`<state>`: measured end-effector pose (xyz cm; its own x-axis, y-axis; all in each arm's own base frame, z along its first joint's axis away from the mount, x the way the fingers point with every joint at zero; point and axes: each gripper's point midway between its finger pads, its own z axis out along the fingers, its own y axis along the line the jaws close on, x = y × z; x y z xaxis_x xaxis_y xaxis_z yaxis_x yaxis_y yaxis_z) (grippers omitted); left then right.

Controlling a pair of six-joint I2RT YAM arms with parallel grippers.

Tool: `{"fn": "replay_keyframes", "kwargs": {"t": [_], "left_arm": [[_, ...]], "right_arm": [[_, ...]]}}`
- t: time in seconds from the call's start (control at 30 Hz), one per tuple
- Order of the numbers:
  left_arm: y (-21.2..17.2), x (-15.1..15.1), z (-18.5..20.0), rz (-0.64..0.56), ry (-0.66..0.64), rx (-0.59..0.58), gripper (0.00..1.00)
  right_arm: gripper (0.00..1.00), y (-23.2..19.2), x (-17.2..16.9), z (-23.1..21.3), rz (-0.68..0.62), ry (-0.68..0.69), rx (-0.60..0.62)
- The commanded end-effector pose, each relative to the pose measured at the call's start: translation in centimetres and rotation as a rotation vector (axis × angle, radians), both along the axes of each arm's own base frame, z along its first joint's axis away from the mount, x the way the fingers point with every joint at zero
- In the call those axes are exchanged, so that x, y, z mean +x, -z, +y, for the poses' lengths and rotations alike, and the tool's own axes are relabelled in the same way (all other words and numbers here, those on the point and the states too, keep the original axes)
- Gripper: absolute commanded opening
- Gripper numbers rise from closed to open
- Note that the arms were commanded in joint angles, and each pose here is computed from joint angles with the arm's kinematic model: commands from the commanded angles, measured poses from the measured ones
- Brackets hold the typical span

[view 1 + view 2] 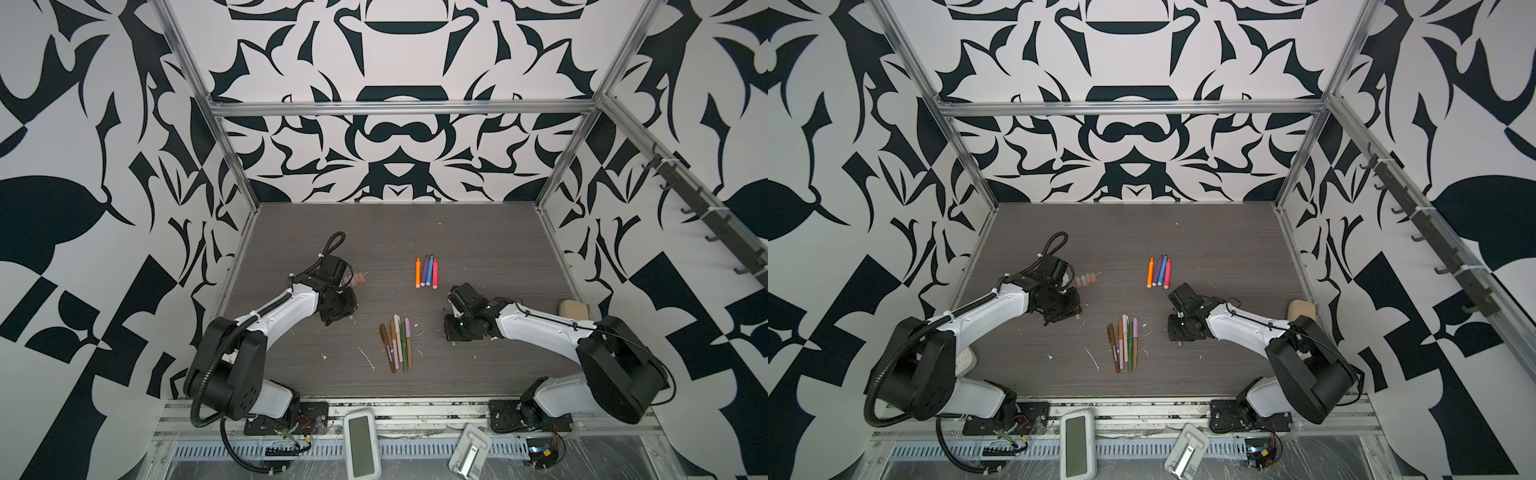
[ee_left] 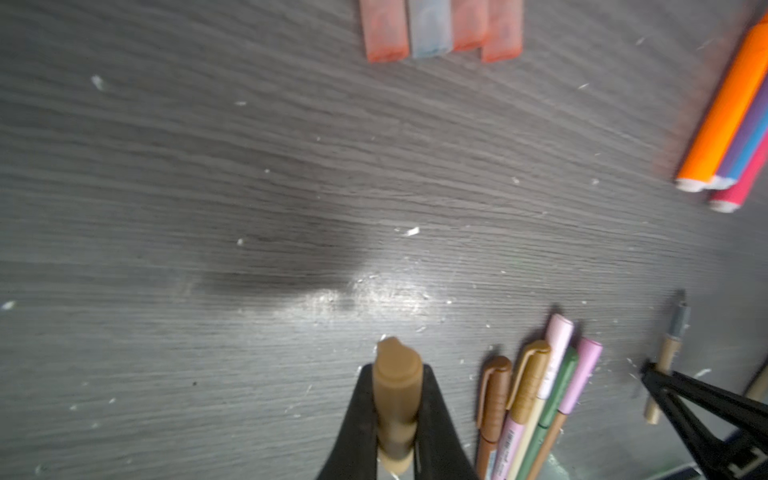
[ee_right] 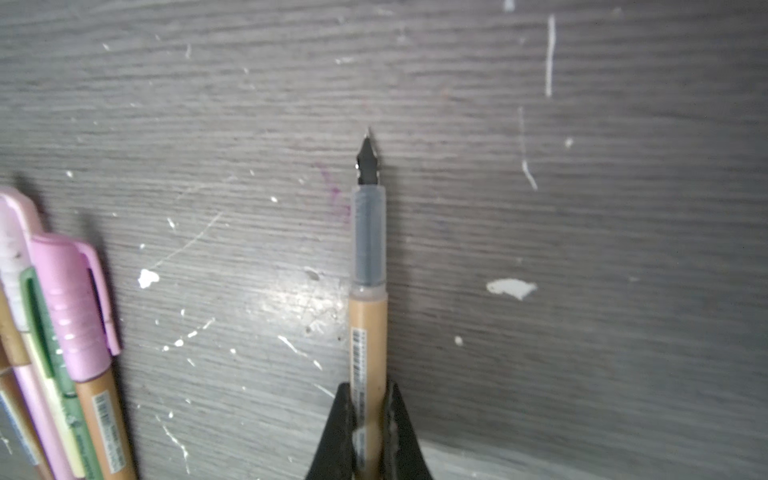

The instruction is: Open the pen caps

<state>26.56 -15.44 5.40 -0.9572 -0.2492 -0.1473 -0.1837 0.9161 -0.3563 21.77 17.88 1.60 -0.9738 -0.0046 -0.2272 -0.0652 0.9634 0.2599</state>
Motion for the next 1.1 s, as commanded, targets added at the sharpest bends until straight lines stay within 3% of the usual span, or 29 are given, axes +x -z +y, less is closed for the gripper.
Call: {"fn": "replay_keyframes", "kwargs": {"t": [0.0, 0.47, 0.6, 0.67, 0.73, 0.93, 1.07], "left_arm": [[1.1, -0.8, 0.4, 0.04, 0.026, 0.042, 0.0], [3.2, -0.6, -0.2, 0.1, 0.08, 0.078, 0.0], [3.0, -0.3, -0.3, 0.096, 0.084, 0.078, 0.02], [3.0, -0.1, -0.4, 0.092, 0.088, 0.079, 0.02], [3.0, 0.2, -0.4, 0.089, 0.093, 0.088, 0.03], [3.3, 1.3, -0.7, 0.085, 0.111, 0.105, 0.04], [2.9, 1.7, -1.0, 0.076, 0.113, 0.096, 0.23]], "right_arm": [[0.0, 1.7, -0.2, -0.2, 0.033, 0.006, -0.019], [0.0, 0.6, 3.0, -0.3, -0.044, 0.049, -0.099], [0.33, 0.1, 3.4, 0.1, -0.054, 0.038, -0.09], [0.43, -0.4, 3.1, 0.3, -0.06, 0.033, -0.063], [0.47, -1.0, 2.6, 0.3, -0.074, 0.038, -0.028], [0.44, -3.3, 0.1, 0.4, -0.122, 0.05, 0.057], [0.4, -3.9, -2.6, 2.0, -0.155, 0.031, 0.06]]}}
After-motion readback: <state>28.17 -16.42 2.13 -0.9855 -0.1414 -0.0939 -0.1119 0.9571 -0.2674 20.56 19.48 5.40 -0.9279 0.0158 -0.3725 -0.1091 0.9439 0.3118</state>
